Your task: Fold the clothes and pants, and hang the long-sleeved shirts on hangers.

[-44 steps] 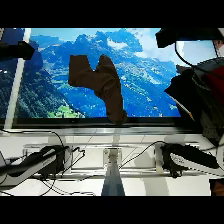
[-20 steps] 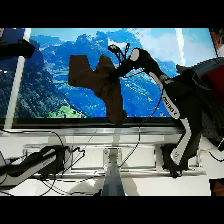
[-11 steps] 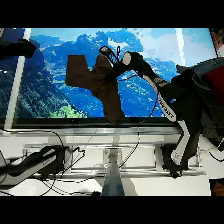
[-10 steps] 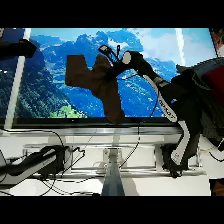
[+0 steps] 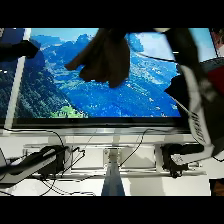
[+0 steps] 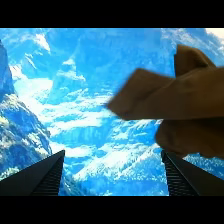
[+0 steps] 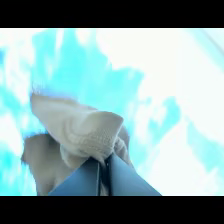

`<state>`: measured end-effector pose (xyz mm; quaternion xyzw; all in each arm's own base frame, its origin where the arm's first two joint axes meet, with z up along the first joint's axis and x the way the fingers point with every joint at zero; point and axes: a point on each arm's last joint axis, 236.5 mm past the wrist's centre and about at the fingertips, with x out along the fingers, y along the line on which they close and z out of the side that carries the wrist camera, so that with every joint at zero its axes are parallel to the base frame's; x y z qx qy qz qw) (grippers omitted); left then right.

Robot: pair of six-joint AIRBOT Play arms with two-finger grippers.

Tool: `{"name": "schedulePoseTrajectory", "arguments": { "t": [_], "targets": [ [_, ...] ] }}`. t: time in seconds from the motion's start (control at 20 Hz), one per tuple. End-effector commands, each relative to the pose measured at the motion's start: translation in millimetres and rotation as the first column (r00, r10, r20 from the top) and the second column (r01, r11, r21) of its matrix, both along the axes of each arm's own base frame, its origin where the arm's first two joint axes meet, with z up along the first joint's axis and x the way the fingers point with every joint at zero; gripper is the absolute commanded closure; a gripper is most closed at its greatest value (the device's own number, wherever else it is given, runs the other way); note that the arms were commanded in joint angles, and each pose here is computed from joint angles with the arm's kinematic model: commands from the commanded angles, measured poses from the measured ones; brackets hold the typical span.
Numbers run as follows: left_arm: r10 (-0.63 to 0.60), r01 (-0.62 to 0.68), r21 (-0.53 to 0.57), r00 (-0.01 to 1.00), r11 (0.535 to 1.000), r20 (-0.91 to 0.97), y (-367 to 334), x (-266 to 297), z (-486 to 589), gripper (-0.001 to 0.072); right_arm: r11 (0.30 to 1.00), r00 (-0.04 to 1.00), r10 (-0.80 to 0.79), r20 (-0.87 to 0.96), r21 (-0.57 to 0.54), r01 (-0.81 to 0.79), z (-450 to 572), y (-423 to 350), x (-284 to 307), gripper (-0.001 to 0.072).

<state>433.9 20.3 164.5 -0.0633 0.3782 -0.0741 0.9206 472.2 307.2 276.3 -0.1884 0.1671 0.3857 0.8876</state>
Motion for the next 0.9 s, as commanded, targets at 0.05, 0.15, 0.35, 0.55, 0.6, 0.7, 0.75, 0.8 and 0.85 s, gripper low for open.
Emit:
{"name": "schedulePoseTrajectory", "arguments": {
  "t": [0.05, 0.15, 0.35, 0.55, 0.6, 0.7, 0.75, 0.8, 0.85],
  "targets": [
    [-0.024, 0.023, -0.018, 0.997, 1.0, -0.07, -6.6, -12.5, -11.2, 0.0011, 0.971, 0.945, -0.064, 0.322, 0.238, -0.015, 175.7, -40.2, -75.6, 0.0691],
    [-0.052, 0.045, -0.062, 0.992, 0.997, -0.118, -17.9, -21.3, -23.0, 0.0011, 0.955, 0.922, -0.096, 0.374, 0.295, -0.02, 211.4, -56.8, -101.7, 0.0691],
    [-0.158, 0.1, -0.221, 0.951, 0.97, -0.265, -67.7, -51.1, -83.8, 0.0011, 0.96, 0.919, -0.228, 0.322, 0.232, 0.157, 199.3, -102.8, -96.2, 0.0691],
    [-0.265, 0.117, -0.382, 0.893, 0.917, -0.363, -147.5, -91.0, -161.1, 0.0012, 0.861, 0.842, -0.509, 0.178, 0.136, 0.491, 143.6, -207.7, -45.4, 0.0691],
    [-0.277, 0.108, -0.417, 0.888, 0.903, -0.368, -170.3, -96.2, -176.0, 0.0012, 0.812, 0.806, -0.582, 0.111, 0.136, 0.568, 126.4, -238.6, -34.5, 0.0691],
    [-0.344, 0.149, -0.456, 0.858, 0.878, -0.382, -219.2, -106.0, -197.1, 0.0013, 0.714, 0.722, -0.691, -0.041, 0.117, 0.69, 88.0, -287.3, -24.4, 0.0691],
    [-0.383, 0.178, -0.465, 0.836, 0.867, -0.394, -244.1, -111.1, -206.4, 0.0013, 0.685, 0.691, -0.715, -0.104, 0.091, 0.723, 69.7, -302.0, -24.5, 0.0691],
    [-0.418, 0.211, -0.464, 0.813, 0.86, -0.405, -265.3, -114.4, -215.2, 0.0013, 0.666, 0.666, -0.73, -0.153, 0.058, 0.743, 53.3, -313.0, -26.8, 0.0691],
    [-0.45, 0.24, -0.465, 0.789, 0.852, -0.418, -285.1, -115.4, -223.4, 0.0013, 0.659, 0.653, -0.735, -0.183, 0.034, 0.752, 42.4, -317.9, -29.3, 0.0691]
  ]
}}
